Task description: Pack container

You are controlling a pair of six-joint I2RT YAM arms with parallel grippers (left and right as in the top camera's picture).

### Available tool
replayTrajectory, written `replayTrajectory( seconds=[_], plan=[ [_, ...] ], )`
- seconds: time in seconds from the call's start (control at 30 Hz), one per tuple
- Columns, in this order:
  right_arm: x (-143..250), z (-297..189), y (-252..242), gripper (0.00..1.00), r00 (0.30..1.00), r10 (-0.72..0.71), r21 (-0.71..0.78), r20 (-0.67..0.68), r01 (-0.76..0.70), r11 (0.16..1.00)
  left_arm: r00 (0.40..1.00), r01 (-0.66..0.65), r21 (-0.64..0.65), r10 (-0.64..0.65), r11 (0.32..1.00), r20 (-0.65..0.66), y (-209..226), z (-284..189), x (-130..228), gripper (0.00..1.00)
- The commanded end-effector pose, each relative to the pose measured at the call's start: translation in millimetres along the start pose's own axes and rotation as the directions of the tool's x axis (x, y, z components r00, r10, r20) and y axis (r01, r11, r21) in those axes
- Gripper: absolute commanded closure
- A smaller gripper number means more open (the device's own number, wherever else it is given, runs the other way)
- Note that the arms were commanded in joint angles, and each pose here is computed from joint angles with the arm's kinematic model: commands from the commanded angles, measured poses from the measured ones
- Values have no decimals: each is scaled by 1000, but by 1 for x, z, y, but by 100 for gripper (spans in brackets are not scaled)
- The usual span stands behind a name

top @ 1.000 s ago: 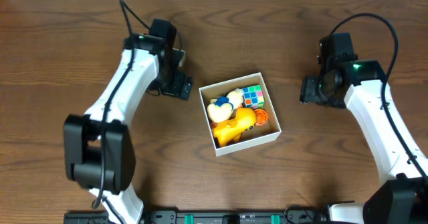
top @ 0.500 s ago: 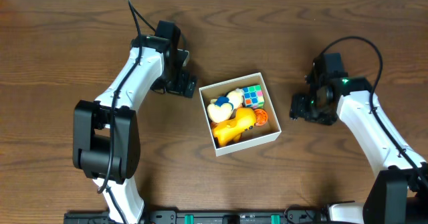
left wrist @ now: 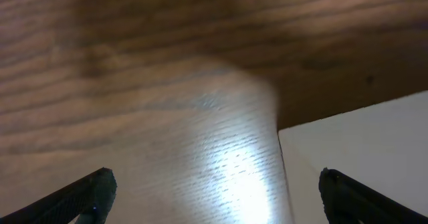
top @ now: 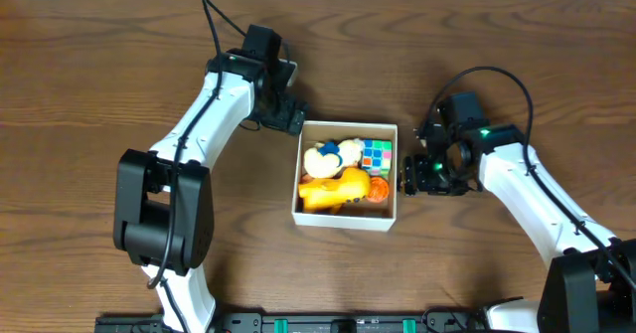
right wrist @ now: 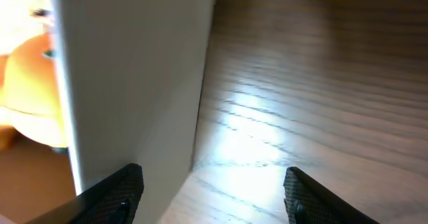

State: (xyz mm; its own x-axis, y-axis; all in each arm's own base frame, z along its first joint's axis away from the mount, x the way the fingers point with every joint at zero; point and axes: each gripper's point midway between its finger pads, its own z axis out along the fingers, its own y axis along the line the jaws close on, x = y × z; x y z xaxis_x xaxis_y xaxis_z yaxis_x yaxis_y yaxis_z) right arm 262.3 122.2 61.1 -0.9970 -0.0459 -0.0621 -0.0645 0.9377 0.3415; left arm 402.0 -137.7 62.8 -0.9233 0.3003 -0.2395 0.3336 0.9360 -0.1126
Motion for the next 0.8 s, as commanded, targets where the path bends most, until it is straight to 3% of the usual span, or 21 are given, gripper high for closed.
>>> replayTrajectory(
  seconds=[0.0, 0.23, 0.4, 0.77],
  plan=[
    [3, 4, 17, 29, 999, -52, -64, -16, 51, 997, 1000, -23, 30, 23, 999, -10, -16, 5, 2, 1],
    [0, 4, 3, 30, 1000, -4, 11, -1, 4, 1000, 1000, -16, 15, 16, 1000, -6, -11, 4, 1, 1],
    [-8, 0, -12, 30, 999, 43, 39, 32, -44, 998, 1000, 3, -72, -5, 997, -29, 11, -2, 8, 1],
    [-37, -6, -20, 29, 989, 50, 20, 143, -53, 998, 960, 43, -87, -65, 995, -272, 18, -28, 74, 1]
  ],
)
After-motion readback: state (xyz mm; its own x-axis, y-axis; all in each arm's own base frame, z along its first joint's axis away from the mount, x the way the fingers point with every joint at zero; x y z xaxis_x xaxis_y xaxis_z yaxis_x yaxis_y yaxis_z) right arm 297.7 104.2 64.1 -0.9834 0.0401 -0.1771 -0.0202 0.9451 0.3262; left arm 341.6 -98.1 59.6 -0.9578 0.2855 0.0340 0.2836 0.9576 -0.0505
